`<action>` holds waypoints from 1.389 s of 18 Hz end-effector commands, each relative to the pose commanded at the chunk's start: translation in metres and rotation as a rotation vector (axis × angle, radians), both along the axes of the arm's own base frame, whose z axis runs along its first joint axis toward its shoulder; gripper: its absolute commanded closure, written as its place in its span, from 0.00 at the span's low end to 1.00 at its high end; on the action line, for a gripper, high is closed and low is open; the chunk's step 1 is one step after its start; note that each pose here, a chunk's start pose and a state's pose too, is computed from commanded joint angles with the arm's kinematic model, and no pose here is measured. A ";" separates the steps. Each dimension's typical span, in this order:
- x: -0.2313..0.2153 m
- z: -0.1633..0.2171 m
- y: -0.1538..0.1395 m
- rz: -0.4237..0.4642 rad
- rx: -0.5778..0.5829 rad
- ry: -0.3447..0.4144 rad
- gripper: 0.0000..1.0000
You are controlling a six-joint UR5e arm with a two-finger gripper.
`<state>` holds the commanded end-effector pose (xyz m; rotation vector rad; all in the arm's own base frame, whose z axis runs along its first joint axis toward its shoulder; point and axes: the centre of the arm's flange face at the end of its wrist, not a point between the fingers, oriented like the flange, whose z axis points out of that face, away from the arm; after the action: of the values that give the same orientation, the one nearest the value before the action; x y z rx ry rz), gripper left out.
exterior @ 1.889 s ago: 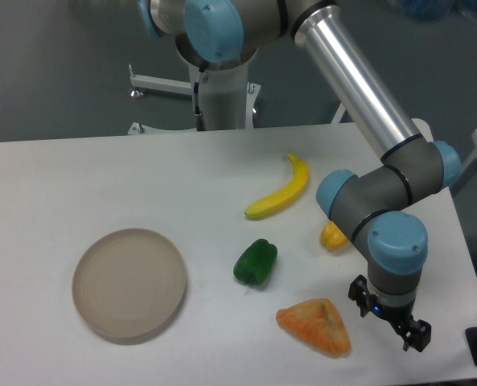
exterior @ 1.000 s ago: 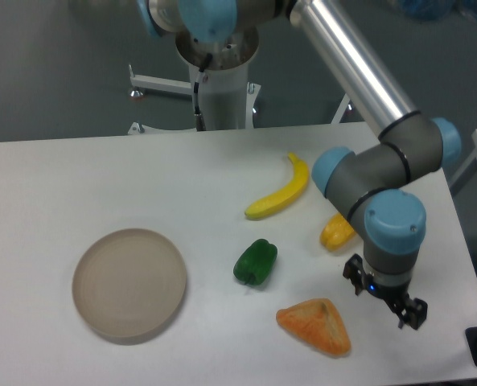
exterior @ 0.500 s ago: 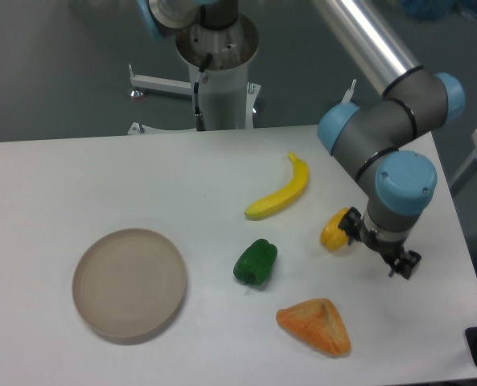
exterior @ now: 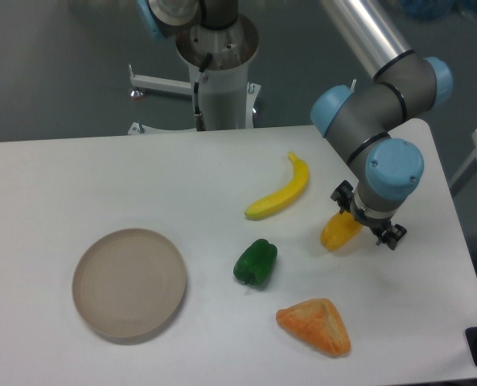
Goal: Pick up the yellow pepper from the table
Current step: 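Lift the held yellow pepper up off the table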
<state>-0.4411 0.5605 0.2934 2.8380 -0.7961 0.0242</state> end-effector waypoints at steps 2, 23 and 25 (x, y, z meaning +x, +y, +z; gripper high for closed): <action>0.002 -0.003 -0.001 -0.001 -0.003 -0.006 0.00; 0.016 -0.038 -0.012 -0.013 -0.010 -0.033 0.00; 0.017 -0.038 -0.011 -0.013 -0.008 -0.031 0.01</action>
<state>-0.4240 0.5495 0.2551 2.8313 -0.8196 0.0693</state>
